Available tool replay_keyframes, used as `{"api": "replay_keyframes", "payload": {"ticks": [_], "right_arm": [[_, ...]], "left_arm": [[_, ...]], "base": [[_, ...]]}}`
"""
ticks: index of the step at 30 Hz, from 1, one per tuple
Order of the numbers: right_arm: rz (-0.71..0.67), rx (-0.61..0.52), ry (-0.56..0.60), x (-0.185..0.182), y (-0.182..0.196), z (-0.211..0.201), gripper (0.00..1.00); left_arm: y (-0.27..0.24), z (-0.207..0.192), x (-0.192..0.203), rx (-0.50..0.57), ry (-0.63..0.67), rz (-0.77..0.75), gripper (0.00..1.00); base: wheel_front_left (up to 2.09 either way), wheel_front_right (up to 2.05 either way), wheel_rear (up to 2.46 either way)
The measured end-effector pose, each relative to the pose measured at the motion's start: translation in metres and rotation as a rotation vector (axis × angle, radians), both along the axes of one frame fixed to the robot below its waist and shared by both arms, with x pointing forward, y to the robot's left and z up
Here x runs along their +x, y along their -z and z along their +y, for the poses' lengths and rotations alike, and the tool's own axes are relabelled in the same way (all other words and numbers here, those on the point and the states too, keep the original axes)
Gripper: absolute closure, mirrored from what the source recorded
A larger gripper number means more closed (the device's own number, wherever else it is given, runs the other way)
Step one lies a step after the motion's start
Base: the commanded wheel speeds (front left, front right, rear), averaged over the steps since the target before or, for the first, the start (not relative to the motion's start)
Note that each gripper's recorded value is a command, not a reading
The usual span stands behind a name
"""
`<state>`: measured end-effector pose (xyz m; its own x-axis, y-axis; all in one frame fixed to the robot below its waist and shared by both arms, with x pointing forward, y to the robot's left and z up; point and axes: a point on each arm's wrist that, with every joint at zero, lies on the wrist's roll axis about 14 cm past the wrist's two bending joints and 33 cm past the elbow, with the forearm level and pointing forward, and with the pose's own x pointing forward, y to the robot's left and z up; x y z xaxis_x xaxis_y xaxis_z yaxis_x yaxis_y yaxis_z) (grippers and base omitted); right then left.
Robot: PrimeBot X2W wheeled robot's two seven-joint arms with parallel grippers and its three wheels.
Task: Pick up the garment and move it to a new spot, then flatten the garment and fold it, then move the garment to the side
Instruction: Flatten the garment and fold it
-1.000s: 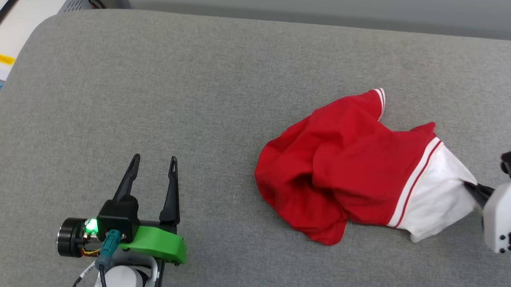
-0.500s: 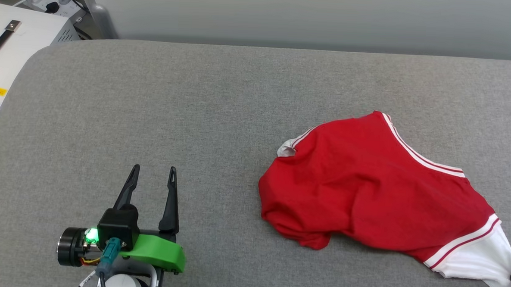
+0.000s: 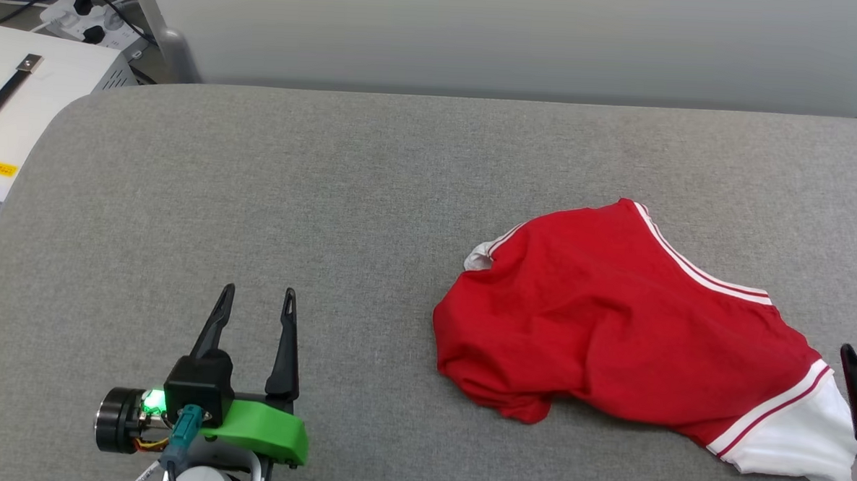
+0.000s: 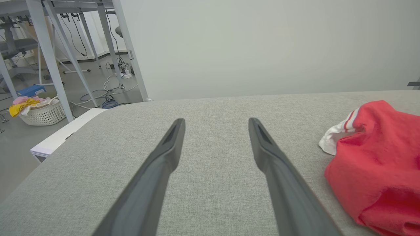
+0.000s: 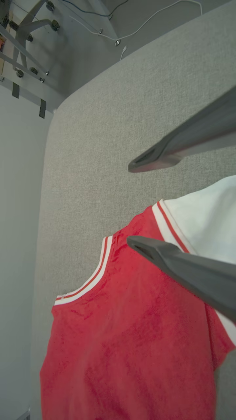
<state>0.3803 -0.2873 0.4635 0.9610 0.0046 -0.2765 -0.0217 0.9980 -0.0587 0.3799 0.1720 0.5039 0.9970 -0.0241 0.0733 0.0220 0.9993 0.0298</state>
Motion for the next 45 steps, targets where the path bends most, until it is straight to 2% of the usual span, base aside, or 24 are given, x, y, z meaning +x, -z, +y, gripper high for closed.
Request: {"api": "replay_keyframes", "payload": {"ticks": [7, 12, 20, 25, 28, 32, 37, 42, 45], "right_arm": [[-0.328, 0.009, -0.042, 0.015, -0.07, 0.045, 0.0], [-0.453, 0.091, -0.1, 0.016, -0.091, 0.092, 0.0], [-0.398, 0.152, -0.191, 0.016, -0.065, 0.135, 0.0], [-0.359, 0.157, -0.204, 0.015, -0.049, 0.142, 0.0], [-0.356, 0.156, -0.204, 0.018, -0.046, 0.142, 0.0], [-0.349, 0.15, -0.198, 0.022, -0.042, 0.14, 0.0], [-0.338, 0.138, -0.191, 0.03, -0.035, 0.137, 0.0], [-0.315, 0.121, -0.195, 0.036, -0.026, 0.138, 0.0], [-0.31, 0.118, -0.191, 0.042, -0.022, 0.137, 0.0]], "left_arm": [[-0.006, 0.002, -0.001, 0.013, 0.009, -0.019, 0.0], [-0.026, 0.003, 0.013, 0.043, 0.039, -0.079, 0.0], [-0.079, -0.023, 0.06, 0.117, 0.206, -0.223, 0.0], [-0.101, -0.058, 0.09, 0.183, 0.363, -0.272, 0.0], [-0.113, -0.088, 0.106, 0.184, 0.488, -0.268, 0.0], [-0.114, -0.125, 0.121, 0.207, 0.629, -0.173, 0.0], [-0.102, -0.171, 0.127, 0.199, 0.807, 0.016, 0.0], [-0.069, -0.197, 0.128, 0.278, 0.924, 0.234, 0.0], [-0.032, -0.204, 0.125, 0.328, 0.971, 0.421, 0.0]], "base": [[0.0, 0.0, 0.0], [0.0, 0.0, 0.0], [0.0, 0.0, 0.0], [0.0, 0.0, 0.0], [0.0, 0.0, 0.0], [0.0, 0.0, 0.0], [0.0, 0.0, 0.0], [0.0, 0.0, 0.0], [0.0, 0.0, 0.0]]}}
